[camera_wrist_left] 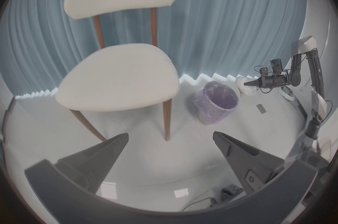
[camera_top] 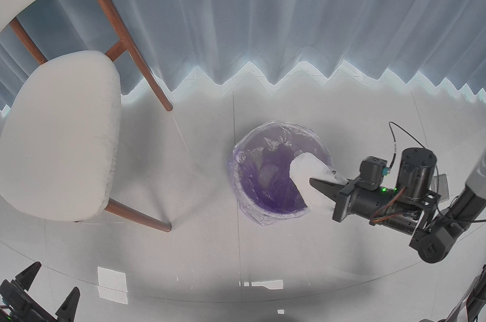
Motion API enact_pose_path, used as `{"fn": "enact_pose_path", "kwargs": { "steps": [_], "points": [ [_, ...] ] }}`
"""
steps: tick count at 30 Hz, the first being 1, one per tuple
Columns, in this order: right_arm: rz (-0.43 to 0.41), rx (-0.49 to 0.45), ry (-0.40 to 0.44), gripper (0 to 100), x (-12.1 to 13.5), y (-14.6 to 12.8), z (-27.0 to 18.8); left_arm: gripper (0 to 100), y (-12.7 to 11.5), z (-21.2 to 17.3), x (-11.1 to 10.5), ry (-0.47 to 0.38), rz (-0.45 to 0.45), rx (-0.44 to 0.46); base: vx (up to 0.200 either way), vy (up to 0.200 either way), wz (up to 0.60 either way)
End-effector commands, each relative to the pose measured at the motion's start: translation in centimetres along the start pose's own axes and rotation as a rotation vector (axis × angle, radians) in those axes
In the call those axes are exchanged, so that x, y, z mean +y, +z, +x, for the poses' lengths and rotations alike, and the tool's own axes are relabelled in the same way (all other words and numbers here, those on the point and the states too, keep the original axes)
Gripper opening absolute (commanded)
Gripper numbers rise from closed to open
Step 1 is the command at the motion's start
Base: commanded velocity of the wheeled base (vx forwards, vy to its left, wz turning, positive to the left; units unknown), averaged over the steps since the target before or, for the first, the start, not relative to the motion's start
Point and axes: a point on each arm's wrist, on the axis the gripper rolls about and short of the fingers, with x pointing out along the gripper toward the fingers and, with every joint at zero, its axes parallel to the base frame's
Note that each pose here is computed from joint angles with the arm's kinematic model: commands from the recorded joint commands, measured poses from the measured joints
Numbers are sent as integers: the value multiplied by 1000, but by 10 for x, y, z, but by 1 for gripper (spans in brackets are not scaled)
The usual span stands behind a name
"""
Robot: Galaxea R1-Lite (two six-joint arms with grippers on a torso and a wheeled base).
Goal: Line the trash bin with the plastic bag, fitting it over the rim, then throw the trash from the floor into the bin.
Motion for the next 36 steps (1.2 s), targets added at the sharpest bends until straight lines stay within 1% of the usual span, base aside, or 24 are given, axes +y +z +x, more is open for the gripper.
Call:
{"fn": "enact_pose_path", "kwargs": {
  "steps": [1,2,3,5,7,9,10,12,16,19,20,22,24,25,26,31,36],
  "points": [
    [-44,27,-6,0,-5,-31,57,100,-7,-7,1,124,13,-82,0,0,0],
    [-55,28,-6,0,-6,-33,59,100,-7,-7,1,134,6,-82,0,0,0],
    [-78,19,-6,0,-7,-33,64,100,-7,-7,2,178,-14,-81,0,0,0],
    [-100,1,-6,0,-11,-36,73,100,-8,-7,4,234,-31,-78,0,0,0],
    [-130,-9,-5,0,-13,-42,82,100,-8,-7,4,258,-35,-77,0,0,0],
    [-163,4,-8,0,-17,-51,88,100,-8,-7,4,245,-29,-76,0,0,0],
    [-180,13,-11,0,-21,-57,92,100,-8,-7,3,224,-23,-76,0,0,0],
    [-184,14,-13,0,-23,-61,97,100,-8,-7,3,214,-26,-78,0,0,0],
    [-186,-13,-29,0,-34,-59,109,100,-8,-7,3,205,-70,-81,0,0,0],
    [-186,-23,-44,0,-40,-57,111,100,-8,-7,3,204,-81,-82,0,0,0],
    [-184,-30,-60,0,-47,-56,113,100,-8,-7,3,182,-78,-82,0,0,0],
    [-183,-33,-68,0,-51,-56,113,100,-8,-6,1,128,-74,-80,0,0,0],
    [-181,-33,-77,0,-55,-56,112,100,-8,-6,-1,33,-59,-75,0,0,0],
    [-181,-34,-78,100,-55,-56,112,100,-8,-6,-1,23,-55,-75,0,0,0],
    [-182,-38,-77,100,-55,-55,112,100,-8,-6,-1,3,-41,-72,0,0,0],
    [-180,-43,-70,100,-51,-53,110,100,-9,-6,-2,-16,-20,-69,0,0,0],
    [-191,-80,-67,100,-48,-39,105,100,-10,-6,-2,-28,-19,-56,0,0,0]
  ]
}}
